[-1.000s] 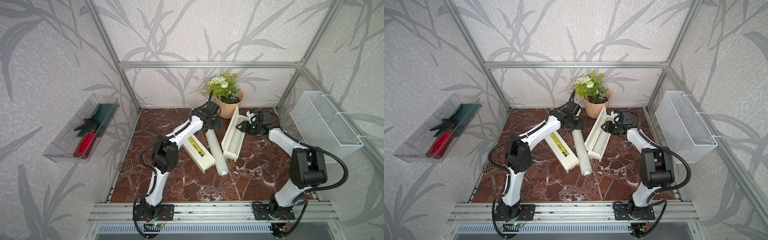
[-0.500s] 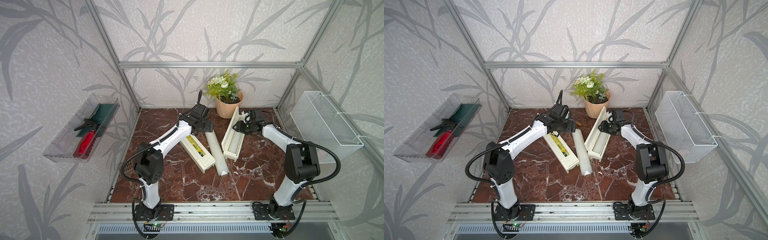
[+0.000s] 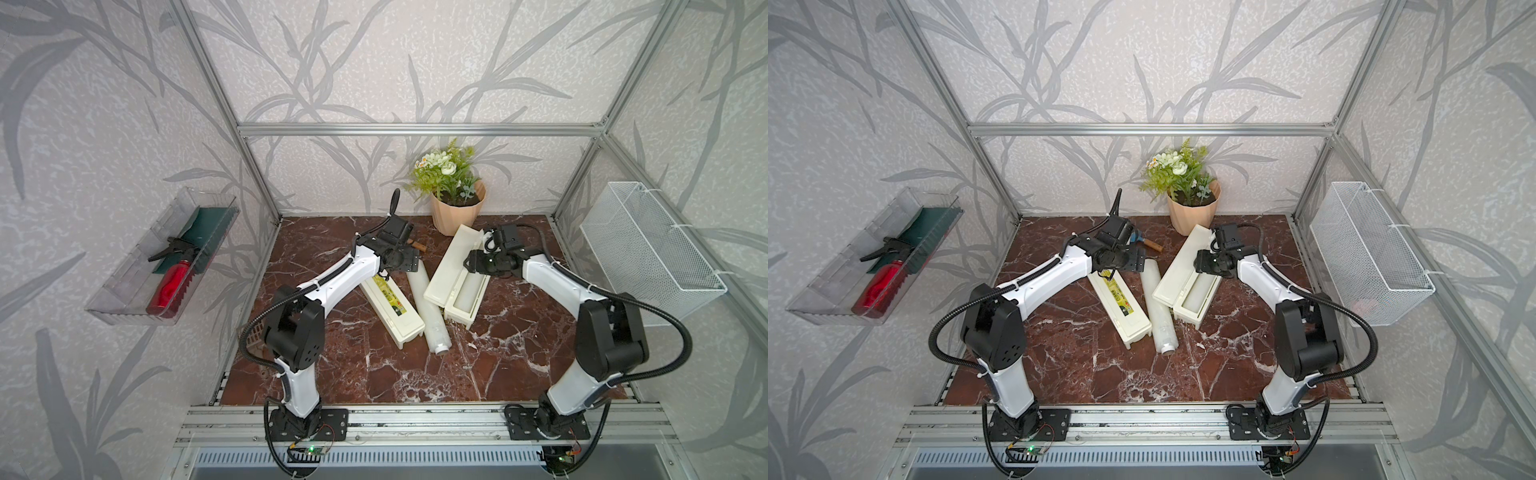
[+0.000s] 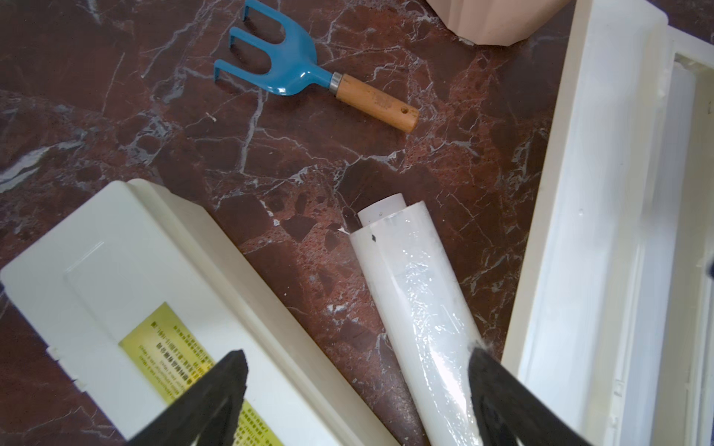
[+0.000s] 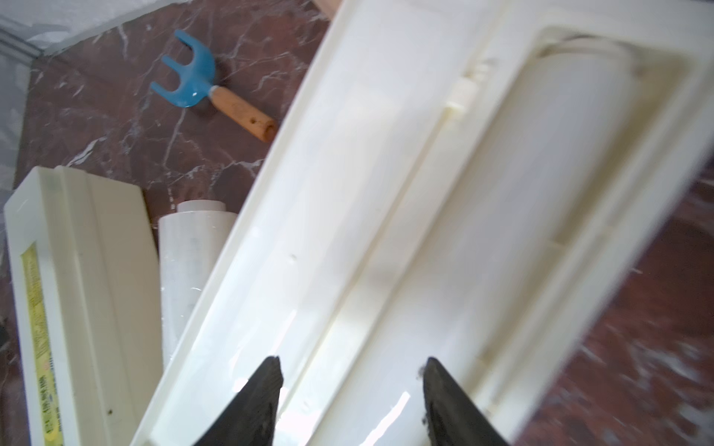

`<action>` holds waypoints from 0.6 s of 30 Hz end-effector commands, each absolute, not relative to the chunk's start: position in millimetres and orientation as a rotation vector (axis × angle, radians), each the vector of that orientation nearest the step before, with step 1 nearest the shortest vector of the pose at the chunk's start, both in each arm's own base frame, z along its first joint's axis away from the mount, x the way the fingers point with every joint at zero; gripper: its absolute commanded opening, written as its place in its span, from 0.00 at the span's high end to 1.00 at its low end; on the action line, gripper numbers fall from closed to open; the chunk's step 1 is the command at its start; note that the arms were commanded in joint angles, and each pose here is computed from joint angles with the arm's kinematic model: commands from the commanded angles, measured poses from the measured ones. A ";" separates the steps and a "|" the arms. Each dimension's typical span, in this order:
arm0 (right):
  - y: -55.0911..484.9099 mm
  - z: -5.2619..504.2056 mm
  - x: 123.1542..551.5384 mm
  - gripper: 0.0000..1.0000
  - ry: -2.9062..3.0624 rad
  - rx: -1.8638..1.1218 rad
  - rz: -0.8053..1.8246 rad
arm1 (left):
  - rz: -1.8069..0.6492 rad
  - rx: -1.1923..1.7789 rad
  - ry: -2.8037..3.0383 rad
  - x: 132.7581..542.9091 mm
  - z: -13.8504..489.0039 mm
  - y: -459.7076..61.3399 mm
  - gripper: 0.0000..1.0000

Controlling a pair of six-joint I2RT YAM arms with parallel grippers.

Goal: Put plastic wrap rolls into dispensers
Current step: Open the lid of the plastic wrap cutting box.

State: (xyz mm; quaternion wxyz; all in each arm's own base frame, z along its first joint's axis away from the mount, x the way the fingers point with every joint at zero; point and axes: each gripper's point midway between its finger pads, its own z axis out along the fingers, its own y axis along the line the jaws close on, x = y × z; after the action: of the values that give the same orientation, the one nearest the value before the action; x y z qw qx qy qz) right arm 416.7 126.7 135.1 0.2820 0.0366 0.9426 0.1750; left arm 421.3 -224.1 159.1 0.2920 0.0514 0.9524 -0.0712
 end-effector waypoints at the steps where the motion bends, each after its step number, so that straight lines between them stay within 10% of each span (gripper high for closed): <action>1: 94.7 126.6 403.3 0.34 2.550 0.213 0.348 | -0.127 0.112 2.502 421.9 177.9 -203.9 0.10; 11: 92.6 77.1 408.4 0.30 2.660 0.253 0.326 | -0.052 -0.022 2.544 411.0 171.0 -162.2 0.08; 18: 68.1 59.8 413.7 0.45 2.688 0.244 0.331 | -0.063 -0.138 2.555 400.2 167.4 -135.2 0.07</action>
State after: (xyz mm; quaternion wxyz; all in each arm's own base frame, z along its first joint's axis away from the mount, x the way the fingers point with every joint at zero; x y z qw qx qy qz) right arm 420.0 87.1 78.1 0.2358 0.0877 0.9579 0.1381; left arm 406.9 -148.7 159.5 0.2838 -0.0243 0.9582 -0.0256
